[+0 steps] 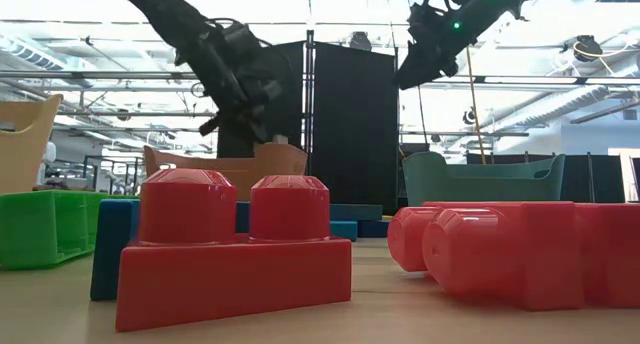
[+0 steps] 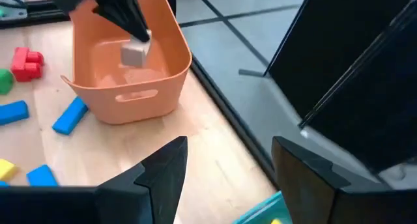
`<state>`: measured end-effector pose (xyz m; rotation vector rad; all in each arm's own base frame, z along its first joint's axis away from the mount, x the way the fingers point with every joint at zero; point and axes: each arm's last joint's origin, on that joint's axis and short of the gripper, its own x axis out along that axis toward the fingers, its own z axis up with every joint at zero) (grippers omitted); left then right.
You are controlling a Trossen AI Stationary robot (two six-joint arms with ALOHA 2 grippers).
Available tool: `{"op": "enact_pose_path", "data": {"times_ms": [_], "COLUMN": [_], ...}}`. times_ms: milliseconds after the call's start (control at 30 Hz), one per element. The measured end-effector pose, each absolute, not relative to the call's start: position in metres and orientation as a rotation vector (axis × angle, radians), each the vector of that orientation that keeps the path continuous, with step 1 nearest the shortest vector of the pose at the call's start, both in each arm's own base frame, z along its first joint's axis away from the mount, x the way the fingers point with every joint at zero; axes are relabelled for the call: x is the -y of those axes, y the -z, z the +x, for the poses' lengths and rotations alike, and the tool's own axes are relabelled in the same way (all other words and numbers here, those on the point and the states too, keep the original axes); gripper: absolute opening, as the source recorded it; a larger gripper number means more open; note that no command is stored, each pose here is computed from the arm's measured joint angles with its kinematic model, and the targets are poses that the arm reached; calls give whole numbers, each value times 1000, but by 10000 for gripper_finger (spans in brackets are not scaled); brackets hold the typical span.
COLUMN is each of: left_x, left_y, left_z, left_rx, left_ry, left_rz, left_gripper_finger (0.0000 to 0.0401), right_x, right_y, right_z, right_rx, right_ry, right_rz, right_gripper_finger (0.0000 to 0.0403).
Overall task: Sort blocks by size
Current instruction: Put the brown arch block into the blue bin
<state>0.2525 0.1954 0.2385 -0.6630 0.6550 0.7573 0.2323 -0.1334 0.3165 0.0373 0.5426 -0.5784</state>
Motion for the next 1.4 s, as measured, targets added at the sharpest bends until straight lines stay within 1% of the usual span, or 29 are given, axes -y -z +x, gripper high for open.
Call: {"op": "enact_pose_path", "data": {"times_ms": [233, 367, 533, 633, 733, 900, 1100, 1200, 1300, 1400], "left_x": [-186, -180, -179, -179, -177, -171, -162, -158, -155, -154], "left_y": [-255, -262, -271, -271, -273, -273, -277, -277, -277, -277], "left_z": [266, 279, 289, 290, 292, 296, 303, 304, 306, 306], "left_rx": [-487, -391, -258, -246, -240, -242, -209, -204, -207, -208], "left_ry": [-634, -598, -568, -565, -557, -536, -497, -492, -484, -483], "left_rz": [-730, -711, -723, -740, -736, -733, -751, -786, -789, -788], "left_gripper_finger": [12, 12, 12, 12, 12, 12, 12, 12, 13, 14], "right_x": [127, 123, 111, 104, 101, 105, 108, 109, 111, 112], "right_y": [-318, -317, -309, -300, -292, -288, -284, -294, -305, -309], "right_z": [237, 244, 267, 284, 297, 311, 321, 330, 337, 341], "right_rx": [-495, -475, -457, -465, -462, -380, -357, -325, -298, -327], "right_ry": [561, 505, 428, 388, 435, 484, 462, 443, 440, 444], "right_rz": [123, 129, 77, 3, -59, -38, -8, -6, -26, -27], "right_gripper_finger": [215, 229, 252, 268, 283, 300, 302, 300, 287, 265]}}
